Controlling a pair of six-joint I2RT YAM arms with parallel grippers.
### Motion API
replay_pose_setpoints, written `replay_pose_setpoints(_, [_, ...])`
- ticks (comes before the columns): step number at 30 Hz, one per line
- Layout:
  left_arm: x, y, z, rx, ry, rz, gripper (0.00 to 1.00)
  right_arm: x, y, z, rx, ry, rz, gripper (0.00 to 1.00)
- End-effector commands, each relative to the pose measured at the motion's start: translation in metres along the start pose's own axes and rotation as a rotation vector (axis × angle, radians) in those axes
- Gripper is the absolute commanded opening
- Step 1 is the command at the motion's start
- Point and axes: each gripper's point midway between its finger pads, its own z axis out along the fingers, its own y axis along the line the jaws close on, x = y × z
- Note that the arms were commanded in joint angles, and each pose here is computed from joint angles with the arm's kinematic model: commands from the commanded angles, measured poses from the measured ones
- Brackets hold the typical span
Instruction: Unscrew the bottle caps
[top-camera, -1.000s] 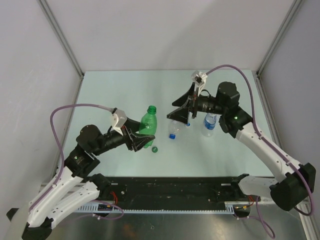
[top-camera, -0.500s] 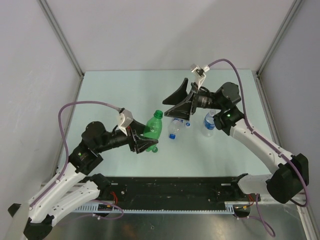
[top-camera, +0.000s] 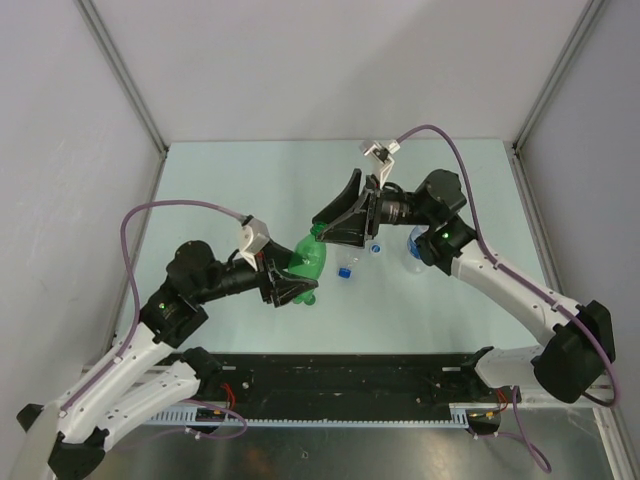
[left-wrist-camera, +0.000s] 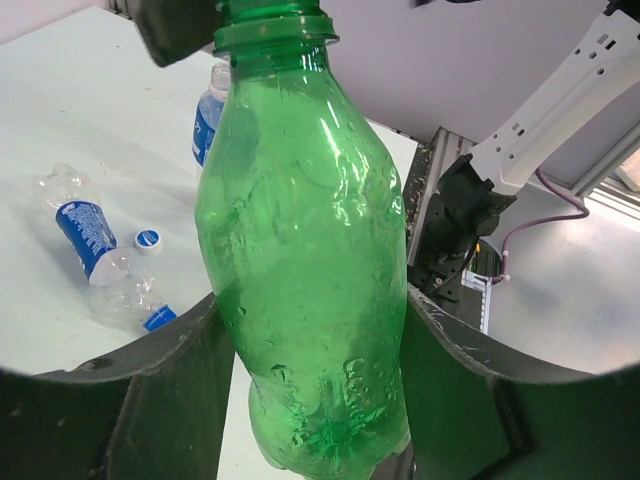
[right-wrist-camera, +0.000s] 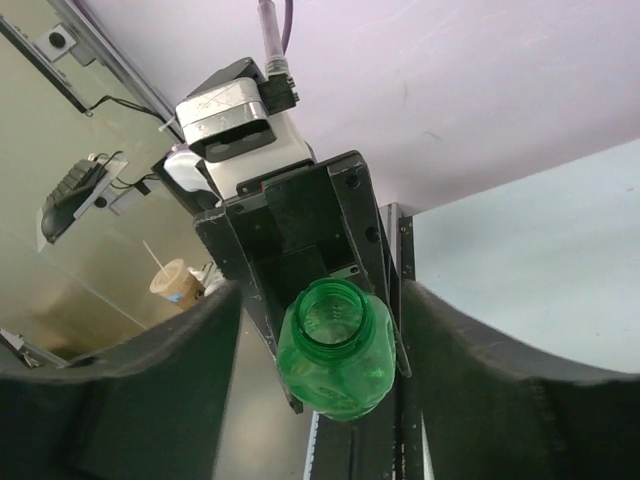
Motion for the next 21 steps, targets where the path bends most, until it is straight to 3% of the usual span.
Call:
replay_pose_setpoints(1, [-0.025,-0.009,-0.002,0.025,-0.056,0.035,0.00,-0.001,-0.005,0.004,0.013,0.000,-0.027,0.61])
replay_pose_setpoints(4, [-0.025,-0.009,-0.003,0.026,-0.057,0.036,0.00,0.005,-0.011,0.005,0.036,0.014,-0.023,0.50])
replay_pose_setpoints(11, [-0.021,-0.007,-0.003,0.019,-0.053,0.028,0.00,0.010,-0.014,0.005,0.066,0.036,-0.030,0.05])
replay_pose_setpoints(15, [-0.022,-0.006,-0.003,0.011,-0.056,0.028,0.07,0.010,-0.014,0.004,0.074,0.039,-0.040,0.00])
replay_pose_setpoints(17, [-0.022,-0.005,-0.003,0.005,-0.056,0.027,0.20,0.011,-0.015,0.003,0.078,0.041,-0.045,0.00])
replay_pose_setpoints(19, [-0.020,-0.004,-0.003,0.000,-0.055,0.026,0.46,0.012,-0.016,0.003,0.085,0.045,-0.047,0.00])
replay_pose_setpoints(21, [-0.020,-0.002,-0.003,-0.008,-0.055,0.023,0.79,0.013,-0.019,0.002,0.098,0.051,-0.050,0.00])
